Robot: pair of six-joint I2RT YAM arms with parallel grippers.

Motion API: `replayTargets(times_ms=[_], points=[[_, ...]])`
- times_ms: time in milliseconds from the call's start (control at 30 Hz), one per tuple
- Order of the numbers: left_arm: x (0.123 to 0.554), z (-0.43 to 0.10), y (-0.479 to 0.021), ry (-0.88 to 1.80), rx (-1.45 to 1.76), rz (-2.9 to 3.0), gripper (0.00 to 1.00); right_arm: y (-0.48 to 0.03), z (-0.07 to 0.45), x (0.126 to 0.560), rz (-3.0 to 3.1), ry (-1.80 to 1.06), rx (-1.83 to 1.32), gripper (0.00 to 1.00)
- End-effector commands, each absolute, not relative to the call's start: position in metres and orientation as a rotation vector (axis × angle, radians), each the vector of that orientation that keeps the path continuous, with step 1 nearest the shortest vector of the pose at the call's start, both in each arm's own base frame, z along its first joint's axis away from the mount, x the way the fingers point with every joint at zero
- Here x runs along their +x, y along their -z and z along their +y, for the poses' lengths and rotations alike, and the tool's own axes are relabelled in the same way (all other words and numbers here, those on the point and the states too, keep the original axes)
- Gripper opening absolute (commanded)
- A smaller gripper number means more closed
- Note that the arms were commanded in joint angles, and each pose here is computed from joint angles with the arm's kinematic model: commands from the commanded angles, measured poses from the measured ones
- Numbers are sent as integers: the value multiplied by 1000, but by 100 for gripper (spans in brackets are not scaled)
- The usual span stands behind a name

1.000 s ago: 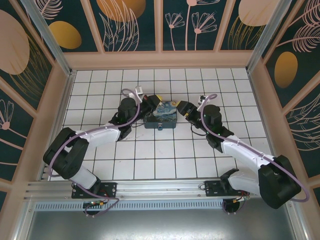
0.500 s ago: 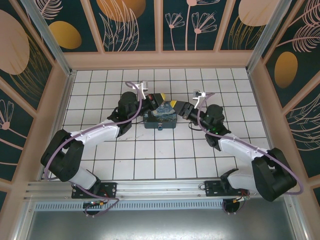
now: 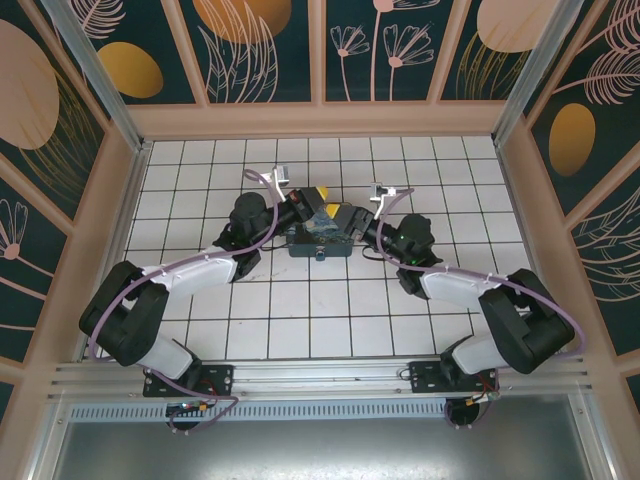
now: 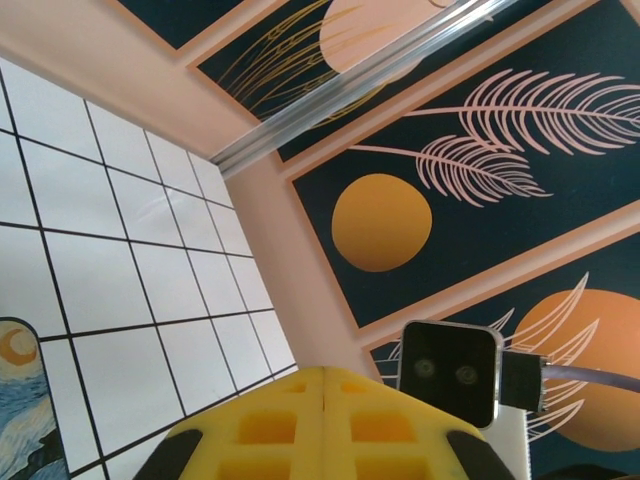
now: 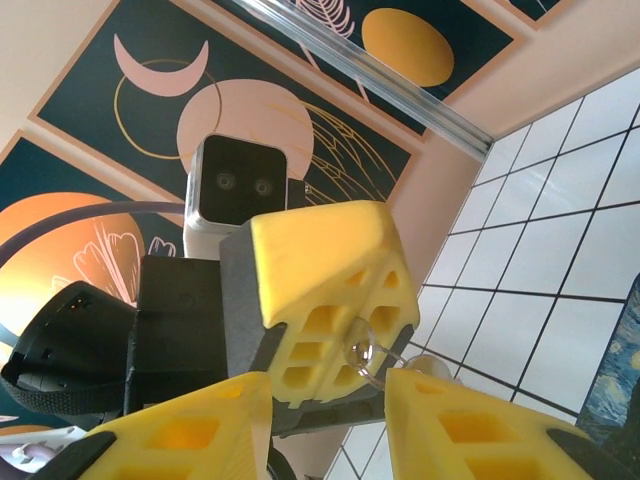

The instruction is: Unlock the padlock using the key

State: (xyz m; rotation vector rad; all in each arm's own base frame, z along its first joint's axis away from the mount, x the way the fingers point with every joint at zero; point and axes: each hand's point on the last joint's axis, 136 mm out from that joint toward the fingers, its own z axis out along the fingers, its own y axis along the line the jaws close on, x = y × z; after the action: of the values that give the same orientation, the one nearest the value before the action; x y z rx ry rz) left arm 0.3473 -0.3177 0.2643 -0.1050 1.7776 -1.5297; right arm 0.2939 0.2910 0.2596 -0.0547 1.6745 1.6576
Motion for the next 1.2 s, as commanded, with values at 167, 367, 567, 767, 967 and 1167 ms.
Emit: replayTargets(times_ms=[167,367,567,767,967,1167], points=[[337,-316,-292,1621,-91,1675,0,-287,297,298,1563,-1701,-72,33],[336,-317,-289,1635,-99,1680,0,-287,301,302,1564,-1711,-75,28],[335,-316,-285,1643,-111,1683,0,-286,306,306,1569,-1726,-70,22],[337,-317,-285,1652,-125,1678,0,-284,314,306,1567,-1763,-88,16],[340,-319,-284,1646,-136,1689,0,-280,317,304,1577,-1775,-96,0],[344,-314,-287,1581,-143,1704,34,-272,312,306,1605,-1745,-62,0]])
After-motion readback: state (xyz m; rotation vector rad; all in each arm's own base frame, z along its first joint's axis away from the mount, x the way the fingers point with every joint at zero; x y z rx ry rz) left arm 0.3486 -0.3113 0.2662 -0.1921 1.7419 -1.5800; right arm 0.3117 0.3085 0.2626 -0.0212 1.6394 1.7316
